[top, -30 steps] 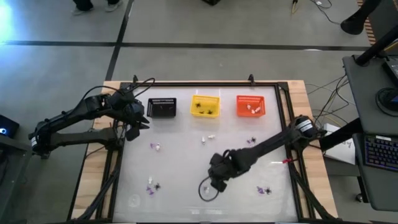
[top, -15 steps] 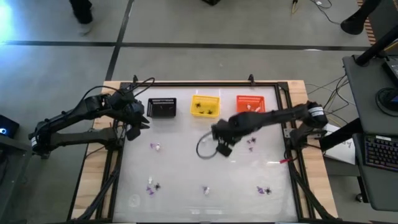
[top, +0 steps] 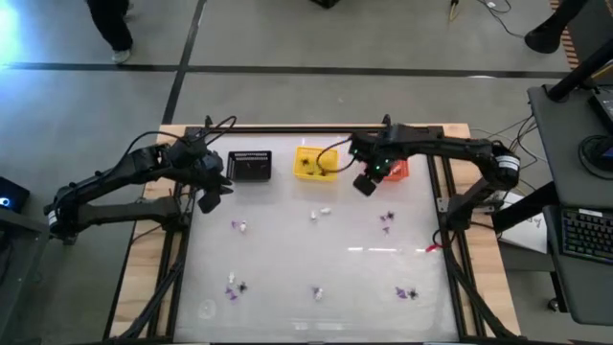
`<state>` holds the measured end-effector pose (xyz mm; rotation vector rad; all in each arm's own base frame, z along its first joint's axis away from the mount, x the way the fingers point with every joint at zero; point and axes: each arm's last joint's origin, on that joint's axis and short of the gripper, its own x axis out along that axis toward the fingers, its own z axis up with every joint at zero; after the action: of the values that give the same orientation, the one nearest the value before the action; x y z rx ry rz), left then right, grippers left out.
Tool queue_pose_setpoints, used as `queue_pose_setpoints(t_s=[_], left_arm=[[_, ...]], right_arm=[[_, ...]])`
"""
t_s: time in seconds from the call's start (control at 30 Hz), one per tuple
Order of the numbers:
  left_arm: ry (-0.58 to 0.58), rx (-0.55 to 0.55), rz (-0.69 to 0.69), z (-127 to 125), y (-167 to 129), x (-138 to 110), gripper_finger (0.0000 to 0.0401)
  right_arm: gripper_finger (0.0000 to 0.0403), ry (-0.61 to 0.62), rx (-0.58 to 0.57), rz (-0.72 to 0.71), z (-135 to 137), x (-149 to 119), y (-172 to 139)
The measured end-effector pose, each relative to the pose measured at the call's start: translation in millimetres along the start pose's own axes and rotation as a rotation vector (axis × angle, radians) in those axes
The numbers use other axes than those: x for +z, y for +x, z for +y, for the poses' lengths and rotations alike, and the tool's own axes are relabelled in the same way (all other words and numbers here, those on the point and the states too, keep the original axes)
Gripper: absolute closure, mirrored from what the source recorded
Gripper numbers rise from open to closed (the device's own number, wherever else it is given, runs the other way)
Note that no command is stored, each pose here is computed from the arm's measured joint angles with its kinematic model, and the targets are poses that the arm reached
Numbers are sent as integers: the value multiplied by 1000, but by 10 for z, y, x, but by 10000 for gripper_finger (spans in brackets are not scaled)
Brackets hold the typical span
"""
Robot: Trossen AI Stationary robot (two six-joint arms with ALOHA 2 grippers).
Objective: Sort Halloween decoration
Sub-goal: Put the white skeleton toy into the orange bin
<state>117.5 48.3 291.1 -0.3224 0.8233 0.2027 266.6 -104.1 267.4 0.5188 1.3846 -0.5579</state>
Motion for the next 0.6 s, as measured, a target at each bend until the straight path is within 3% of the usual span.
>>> queue_pose_setpoints(t_s=[0.47,0.6], left_arm=[[-102,16,-43,9,22,62,292],[-109,54,-34,26,48,71,292]], right_arm=[[394,42,-33,87,-768,-22,298],[394,62,20,104,-900,-43,340]])
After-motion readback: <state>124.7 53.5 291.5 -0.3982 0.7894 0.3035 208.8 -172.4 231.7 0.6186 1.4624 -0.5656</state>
